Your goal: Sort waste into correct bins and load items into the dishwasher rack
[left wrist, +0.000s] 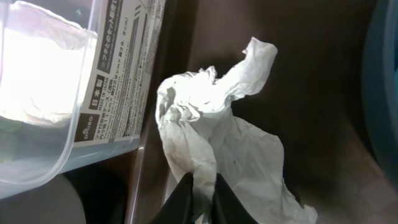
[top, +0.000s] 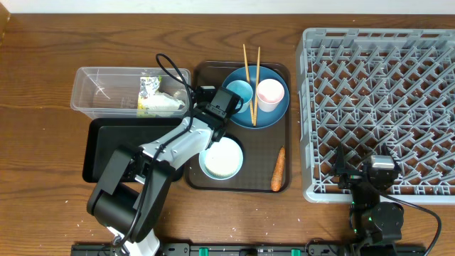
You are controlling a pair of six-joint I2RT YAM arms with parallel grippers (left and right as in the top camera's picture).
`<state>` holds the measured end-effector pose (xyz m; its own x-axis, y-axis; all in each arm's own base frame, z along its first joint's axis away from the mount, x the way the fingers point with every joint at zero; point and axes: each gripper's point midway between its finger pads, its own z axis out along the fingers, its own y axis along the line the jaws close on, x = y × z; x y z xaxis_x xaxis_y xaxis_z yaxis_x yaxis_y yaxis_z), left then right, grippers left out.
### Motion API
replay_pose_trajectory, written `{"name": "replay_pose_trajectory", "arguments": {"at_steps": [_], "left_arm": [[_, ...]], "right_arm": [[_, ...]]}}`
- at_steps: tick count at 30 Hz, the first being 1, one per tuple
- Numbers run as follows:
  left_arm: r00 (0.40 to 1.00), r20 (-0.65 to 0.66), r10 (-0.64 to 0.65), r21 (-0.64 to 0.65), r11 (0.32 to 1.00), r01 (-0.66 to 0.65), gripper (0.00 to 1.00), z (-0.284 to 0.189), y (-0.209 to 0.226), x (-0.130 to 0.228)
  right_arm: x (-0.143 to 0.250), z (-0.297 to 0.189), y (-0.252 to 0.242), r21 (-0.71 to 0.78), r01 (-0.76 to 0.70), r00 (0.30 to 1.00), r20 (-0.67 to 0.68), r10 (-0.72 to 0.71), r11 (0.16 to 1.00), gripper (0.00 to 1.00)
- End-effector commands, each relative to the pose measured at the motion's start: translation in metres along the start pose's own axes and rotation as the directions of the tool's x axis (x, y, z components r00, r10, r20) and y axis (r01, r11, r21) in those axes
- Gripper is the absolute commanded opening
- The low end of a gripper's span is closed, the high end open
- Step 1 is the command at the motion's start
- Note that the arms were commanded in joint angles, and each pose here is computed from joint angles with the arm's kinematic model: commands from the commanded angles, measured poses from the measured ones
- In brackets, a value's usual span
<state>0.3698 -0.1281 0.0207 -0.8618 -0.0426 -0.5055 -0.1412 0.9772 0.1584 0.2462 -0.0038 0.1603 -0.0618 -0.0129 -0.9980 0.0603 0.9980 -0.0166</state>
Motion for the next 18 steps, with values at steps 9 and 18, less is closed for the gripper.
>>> {"name": "replay_pose_trajectory", "arguments": {"at_steps": [9, 18], "left_arm": [[0.996, 0.076, -0.039, 0.025, 0.999, 0.037, 0.06, -0.029, 0.006, -0.022], [0.968, 0.217, -0.128, 0.113, 0.988, 0.106, 0.06, -0.088, 0.017, -0.06]], "right_arm": [[0.001, 0.0, -0.003, 0.014, -0.007, 1.0, -0.004, 0.007, 1.0, 0.99], [0.001, 0.0, -0.003, 0.014, -0.007, 1.0, -0.004, 0.007, 1.0, 0.99]]}}
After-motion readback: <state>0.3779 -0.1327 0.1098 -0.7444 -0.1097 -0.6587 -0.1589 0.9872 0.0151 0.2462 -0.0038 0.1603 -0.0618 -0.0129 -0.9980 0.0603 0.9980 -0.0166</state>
